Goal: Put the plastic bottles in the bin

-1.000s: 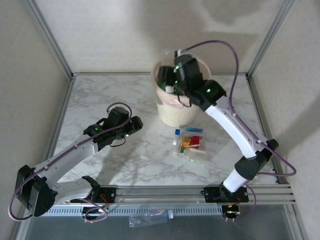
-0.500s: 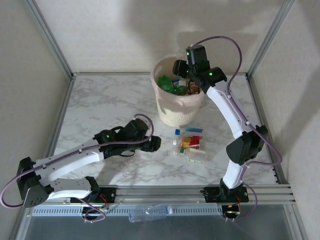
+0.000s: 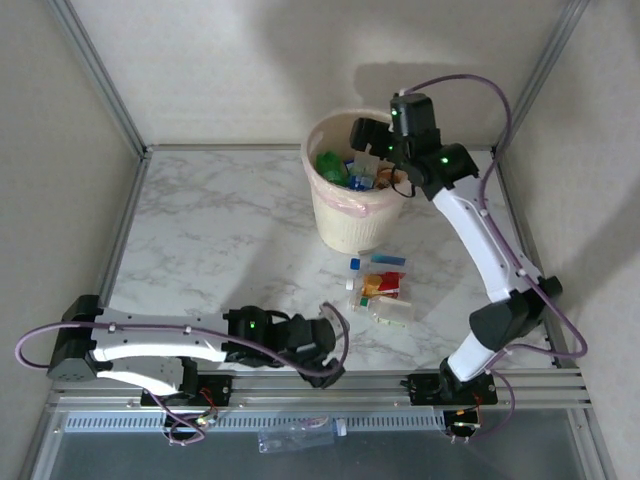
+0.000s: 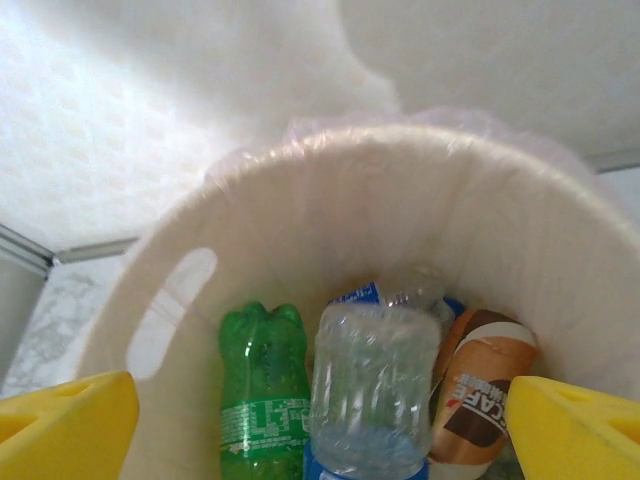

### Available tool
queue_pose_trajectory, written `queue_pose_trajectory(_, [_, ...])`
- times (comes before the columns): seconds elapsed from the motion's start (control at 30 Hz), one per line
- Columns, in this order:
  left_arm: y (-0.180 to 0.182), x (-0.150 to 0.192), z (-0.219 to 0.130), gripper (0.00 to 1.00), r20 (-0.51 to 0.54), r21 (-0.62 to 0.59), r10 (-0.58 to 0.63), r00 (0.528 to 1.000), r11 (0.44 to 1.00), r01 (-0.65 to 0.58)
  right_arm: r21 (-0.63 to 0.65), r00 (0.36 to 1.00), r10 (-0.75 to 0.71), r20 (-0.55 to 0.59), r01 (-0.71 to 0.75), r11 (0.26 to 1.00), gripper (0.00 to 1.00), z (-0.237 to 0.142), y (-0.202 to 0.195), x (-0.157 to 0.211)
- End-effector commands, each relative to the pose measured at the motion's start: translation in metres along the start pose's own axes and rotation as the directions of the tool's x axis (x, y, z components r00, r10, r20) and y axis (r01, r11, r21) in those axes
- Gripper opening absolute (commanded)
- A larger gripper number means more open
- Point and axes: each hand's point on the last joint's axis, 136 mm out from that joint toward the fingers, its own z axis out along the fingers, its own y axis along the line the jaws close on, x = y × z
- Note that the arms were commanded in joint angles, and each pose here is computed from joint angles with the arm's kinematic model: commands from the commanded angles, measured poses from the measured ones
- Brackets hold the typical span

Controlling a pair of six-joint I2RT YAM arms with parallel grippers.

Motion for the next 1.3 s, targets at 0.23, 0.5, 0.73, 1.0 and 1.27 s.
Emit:
queue_pose_trajectory(0.23, [0.005,0.009,-0.019,0.97,0.078,-0.041,-0.015,0.997,0.999,0.018,-0.027,0.998,0.058,-0.038,-0.059,0.998,0.95,-0.032,-0.018,0.030])
queue_pose_trajectory(0.5, [0.107,-0.046,-0.027,0.97,0.338,-0.136,-0.270,0.901,0.934,0.331,-0.208,0.972,-0.136,-0.191,0.095,0.974,0.97,-0.091,0.011,0.151])
queue_pose_trajectory(0.73, [0.175,-0.066,-0.014,0.92,0.385,-0.132,-0.507,0.771,0.797,0.590,-0.408,0.850,-0.333,-0.409,0.157,0.899,0.99,-0.157,0.024,0.287])
queue_pose_trajectory(1.0, [0.261,-0.054,-0.018,0.92,0.459,-0.120,-0.721,0.519,0.528,0.840,-0.676,0.600,-0.667,-0.442,0.266,0.687,0.99,-0.226,0.053,0.444])
queue_pose_trajectory(1.27, [0.284,-0.049,-0.013,0.92,0.463,-0.093,-0.767,0.444,0.456,0.885,-0.790,0.324,-0.866,-0.381,0.373,0.487,0.99,-0.252,0.057,0.515])
